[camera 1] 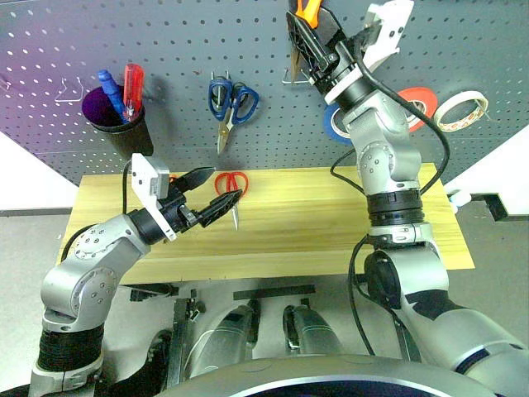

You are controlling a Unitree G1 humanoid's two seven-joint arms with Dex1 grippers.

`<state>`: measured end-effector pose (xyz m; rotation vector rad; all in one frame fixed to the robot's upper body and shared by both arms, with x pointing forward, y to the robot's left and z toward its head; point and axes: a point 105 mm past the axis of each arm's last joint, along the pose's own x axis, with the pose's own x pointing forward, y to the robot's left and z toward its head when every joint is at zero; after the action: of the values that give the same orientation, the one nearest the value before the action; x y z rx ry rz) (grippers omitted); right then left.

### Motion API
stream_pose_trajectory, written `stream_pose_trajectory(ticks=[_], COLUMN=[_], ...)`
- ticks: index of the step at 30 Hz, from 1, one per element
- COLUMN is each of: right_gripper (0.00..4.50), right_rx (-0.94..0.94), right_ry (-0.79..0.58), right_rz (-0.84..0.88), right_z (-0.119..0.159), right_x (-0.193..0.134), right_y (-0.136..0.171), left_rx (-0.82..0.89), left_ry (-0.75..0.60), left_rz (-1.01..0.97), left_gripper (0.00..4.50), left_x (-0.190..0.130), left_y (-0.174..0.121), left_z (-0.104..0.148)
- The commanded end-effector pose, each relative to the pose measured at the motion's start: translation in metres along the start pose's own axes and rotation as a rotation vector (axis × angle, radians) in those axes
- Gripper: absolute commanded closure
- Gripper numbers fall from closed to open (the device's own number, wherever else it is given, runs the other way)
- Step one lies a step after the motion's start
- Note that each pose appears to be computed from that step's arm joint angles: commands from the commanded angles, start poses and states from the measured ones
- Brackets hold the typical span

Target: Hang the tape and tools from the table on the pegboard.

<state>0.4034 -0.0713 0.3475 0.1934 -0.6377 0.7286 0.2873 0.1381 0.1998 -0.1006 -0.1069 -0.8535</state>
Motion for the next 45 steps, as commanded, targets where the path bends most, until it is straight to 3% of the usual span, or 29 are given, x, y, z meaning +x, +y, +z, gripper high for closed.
stream_pose_trajectory(ticks=[1,10,20,29,45], right_gripper=[2.40,2.40,2.40,2.40,2.40], right_rx=[-0.032,-0.090,-0.140,-0.216,-0.333], right_ry=[-0.117,-0.098,-0.072,-0.009,0.052], right_rz=[0.003,-0.006,-0.025,-0.050,-0.137], right_z=[0.035,0.027,0.013,-0.013,-0.036], right_x=[0.010,0.015,0.015,0.004,-0.018], right_y=[-0.002,-0.008,-0.016,-0.021,-0.030], left_rx=[0.091,0.190,0.195,0.180,0.161], left_ry=[-0.080,-0.146,-0.120,-0.124,-0.120], left_rz=[-0.015,0.017,0.105,0.116,0.116], left_gripper=[0.00,0.00,0.00,0.00,0.00], left_x=[-0.002,-0.011,-0.034,-0.036,-0.038], left_y=[-0.011,-0.019,-0.022,-0.024,-0.024], left_z=[0.024,0.051,0.054,0.057,0.056])
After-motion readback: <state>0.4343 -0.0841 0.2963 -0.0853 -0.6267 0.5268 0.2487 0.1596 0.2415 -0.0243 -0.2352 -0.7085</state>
